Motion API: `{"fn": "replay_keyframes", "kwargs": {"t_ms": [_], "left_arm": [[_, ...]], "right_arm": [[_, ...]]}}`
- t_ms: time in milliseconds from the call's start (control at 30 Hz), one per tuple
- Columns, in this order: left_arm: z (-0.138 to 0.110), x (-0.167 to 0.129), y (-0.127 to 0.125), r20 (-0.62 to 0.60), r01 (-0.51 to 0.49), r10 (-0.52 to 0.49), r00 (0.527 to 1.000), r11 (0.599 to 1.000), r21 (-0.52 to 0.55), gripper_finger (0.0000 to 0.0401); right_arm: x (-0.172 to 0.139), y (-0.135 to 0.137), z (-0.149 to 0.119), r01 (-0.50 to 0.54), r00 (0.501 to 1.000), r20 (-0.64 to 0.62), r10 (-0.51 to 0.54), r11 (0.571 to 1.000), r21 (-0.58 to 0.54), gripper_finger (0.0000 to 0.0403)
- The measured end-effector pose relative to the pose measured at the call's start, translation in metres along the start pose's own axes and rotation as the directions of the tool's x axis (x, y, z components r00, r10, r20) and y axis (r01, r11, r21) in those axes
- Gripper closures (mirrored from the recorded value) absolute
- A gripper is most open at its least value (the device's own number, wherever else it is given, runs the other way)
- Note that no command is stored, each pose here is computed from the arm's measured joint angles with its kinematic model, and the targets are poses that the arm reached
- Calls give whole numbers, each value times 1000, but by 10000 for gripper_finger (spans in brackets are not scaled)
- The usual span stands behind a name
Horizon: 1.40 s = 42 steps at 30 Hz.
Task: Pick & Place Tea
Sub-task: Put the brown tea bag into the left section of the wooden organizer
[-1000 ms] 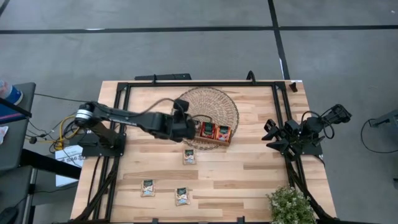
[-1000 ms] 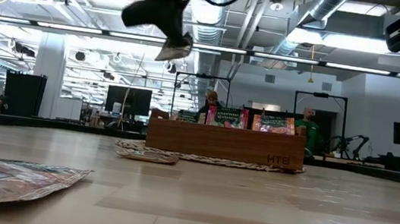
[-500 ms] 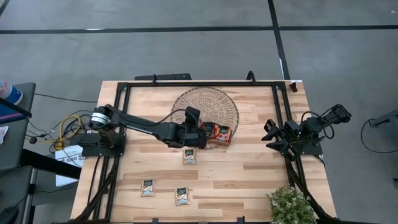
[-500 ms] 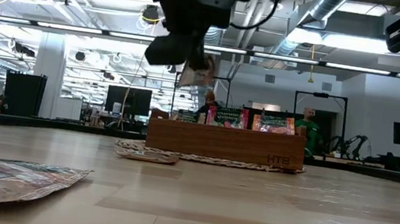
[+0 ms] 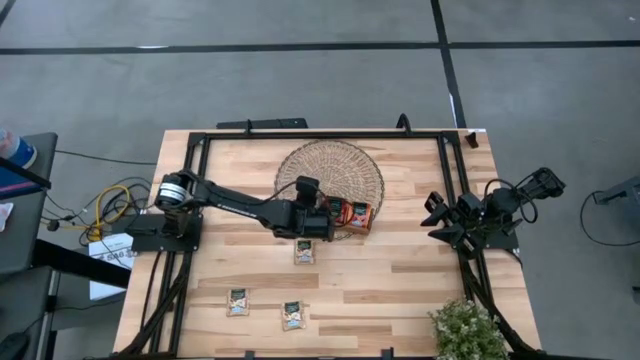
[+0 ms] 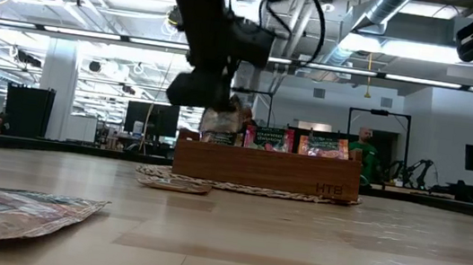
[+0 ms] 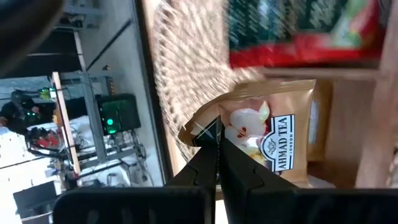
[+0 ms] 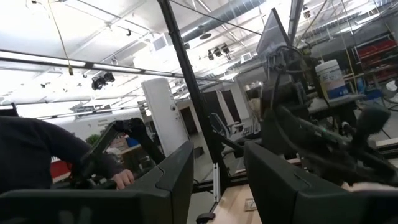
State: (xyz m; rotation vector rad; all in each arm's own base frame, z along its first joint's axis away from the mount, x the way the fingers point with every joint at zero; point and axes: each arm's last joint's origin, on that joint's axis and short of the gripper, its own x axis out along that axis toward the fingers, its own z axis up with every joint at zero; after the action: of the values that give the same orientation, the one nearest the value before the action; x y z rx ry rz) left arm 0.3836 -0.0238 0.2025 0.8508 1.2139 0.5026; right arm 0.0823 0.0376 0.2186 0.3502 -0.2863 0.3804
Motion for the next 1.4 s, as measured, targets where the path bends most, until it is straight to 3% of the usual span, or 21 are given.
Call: {"fn": "replay_keyframes", "kwargs": {"t_ms": [233,533,1400], "left_arm": [[1,16,-12,-52,-20,21,998,999,27,401],[1,19,-11,-53,-7,5,999,999,-38,401],[1,25,-22,-67,42,-42,997,999,6,401]], "right_arm": [[0,1,0,-20,1000,-5,20,1000,1,269],[0,1,0,-24,1000,-6,24,1000,8,269],[0,1,0,-25,1000,0,25,1000,8,269]]}}
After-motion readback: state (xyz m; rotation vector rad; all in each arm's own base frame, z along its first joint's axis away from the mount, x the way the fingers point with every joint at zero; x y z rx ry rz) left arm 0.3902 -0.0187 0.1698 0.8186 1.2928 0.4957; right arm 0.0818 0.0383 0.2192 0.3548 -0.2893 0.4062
